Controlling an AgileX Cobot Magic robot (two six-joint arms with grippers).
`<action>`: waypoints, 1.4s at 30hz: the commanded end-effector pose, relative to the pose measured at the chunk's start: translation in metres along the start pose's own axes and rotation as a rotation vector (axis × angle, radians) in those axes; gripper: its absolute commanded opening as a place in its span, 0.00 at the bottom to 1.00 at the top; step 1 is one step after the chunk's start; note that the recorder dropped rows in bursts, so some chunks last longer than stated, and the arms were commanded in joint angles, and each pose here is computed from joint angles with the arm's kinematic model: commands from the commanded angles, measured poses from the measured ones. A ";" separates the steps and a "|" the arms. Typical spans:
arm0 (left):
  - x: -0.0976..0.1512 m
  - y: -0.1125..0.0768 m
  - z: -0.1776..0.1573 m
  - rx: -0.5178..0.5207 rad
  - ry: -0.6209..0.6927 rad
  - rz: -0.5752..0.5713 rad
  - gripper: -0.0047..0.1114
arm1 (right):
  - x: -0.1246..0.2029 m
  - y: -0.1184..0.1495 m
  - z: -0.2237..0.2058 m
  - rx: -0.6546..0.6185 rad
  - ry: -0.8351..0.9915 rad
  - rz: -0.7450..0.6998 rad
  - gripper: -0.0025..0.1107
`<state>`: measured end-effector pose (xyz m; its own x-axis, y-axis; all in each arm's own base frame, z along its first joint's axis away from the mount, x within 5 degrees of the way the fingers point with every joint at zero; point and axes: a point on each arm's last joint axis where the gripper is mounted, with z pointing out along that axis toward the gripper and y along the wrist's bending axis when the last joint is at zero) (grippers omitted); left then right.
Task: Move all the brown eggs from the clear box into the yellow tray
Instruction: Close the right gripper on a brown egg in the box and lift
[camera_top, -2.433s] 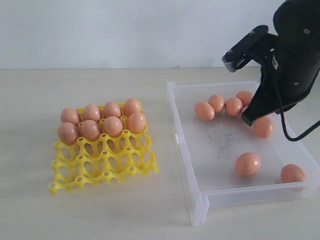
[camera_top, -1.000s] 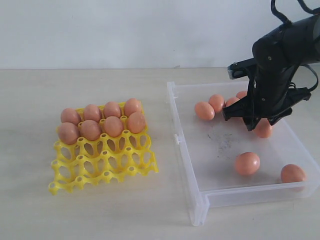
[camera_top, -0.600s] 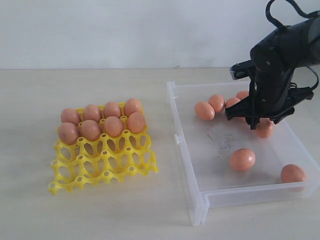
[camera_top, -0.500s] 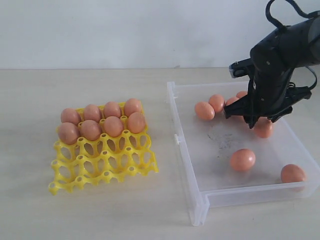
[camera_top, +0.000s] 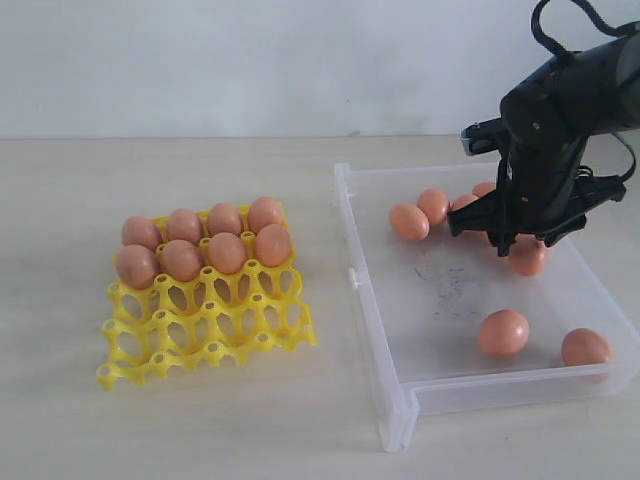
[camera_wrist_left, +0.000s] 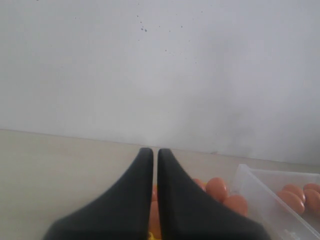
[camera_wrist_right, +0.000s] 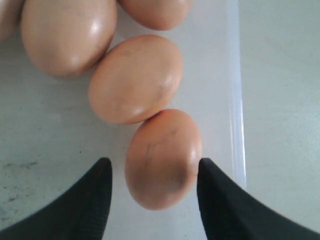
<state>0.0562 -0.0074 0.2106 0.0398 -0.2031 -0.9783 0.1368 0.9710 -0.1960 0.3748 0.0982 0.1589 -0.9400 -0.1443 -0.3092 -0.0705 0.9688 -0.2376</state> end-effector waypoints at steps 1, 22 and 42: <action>-0.003 0.000 0.000 0.004 -0.020 -0.017 0.07 | 0.001 -0.001 0.008 0.000 0.027 0.024 0.44; -0.003 0.000 0.000 0.004 -0.020 -0.017 0.07 | -0.001 0.009 0.028 -0.039 -0.001 -0.022 0.44; -0.003 0.000 0.000 0.004 -0.020 -0.017 0.07 | -0.009 0.015 0.029 -0.101 -0.099 0.015 0.44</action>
<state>0.0562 -0.0074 0.2106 0.0398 -0.2031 -0.9783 0.1368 0.9710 -0.1960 0.3888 0.1097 0.1301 -0.9114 -0.1595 -0.3795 -0.1081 0.9823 -0.1531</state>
